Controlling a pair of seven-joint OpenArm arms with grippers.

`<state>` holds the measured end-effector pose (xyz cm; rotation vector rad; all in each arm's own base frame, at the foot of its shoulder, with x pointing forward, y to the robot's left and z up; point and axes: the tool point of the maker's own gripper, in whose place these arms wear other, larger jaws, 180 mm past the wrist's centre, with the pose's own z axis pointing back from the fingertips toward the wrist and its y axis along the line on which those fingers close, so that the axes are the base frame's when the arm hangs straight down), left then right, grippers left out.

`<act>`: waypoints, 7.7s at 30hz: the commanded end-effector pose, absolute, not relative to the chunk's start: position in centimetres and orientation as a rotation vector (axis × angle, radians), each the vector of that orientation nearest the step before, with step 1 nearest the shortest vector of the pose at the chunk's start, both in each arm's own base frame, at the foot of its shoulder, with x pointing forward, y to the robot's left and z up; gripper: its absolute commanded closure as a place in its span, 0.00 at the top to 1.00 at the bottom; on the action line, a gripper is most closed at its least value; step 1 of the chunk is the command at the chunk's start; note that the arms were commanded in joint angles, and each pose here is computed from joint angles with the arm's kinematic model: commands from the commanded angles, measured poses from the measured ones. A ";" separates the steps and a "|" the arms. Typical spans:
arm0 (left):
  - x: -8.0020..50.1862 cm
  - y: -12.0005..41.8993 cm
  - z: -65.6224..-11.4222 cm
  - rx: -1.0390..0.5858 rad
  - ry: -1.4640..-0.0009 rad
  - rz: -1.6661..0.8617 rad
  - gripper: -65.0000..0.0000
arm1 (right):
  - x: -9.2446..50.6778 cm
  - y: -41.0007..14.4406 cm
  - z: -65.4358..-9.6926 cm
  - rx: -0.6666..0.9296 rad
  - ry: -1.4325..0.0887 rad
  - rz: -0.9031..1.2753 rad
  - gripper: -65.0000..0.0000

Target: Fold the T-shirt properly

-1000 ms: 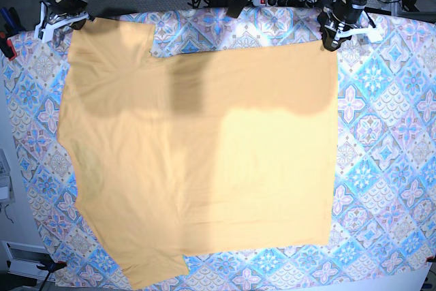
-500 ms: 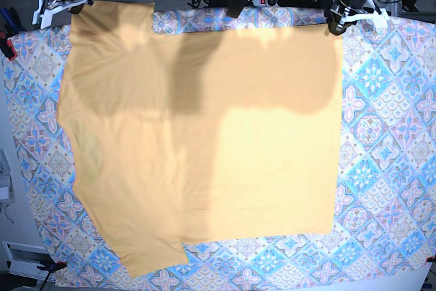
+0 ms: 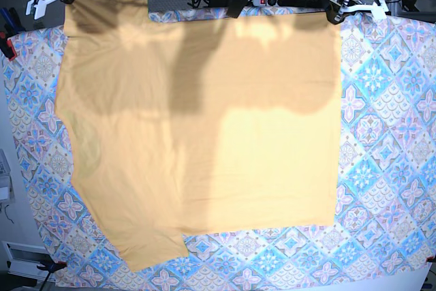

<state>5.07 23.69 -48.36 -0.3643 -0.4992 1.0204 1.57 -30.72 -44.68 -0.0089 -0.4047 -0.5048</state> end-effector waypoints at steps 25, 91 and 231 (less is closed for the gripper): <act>11.6 26.2 -45.2 -0.362 -0.649 0.965 0.00 | 10.1 -30.0 -41.4 0.062 -0.619 -0.394 0.00; 21.0 28.3 -35.1 -0.438 -1.012 0.871 0.00 | 23.5 -24.8 -37.4 0.266 -0.850 -0.316 0.00; 15.8 27.5 -46.2 -0.464 -0.663 1.120 0.00 | 20.7 -23.3 -41.4 0.113 -0.771 -0.127 0.21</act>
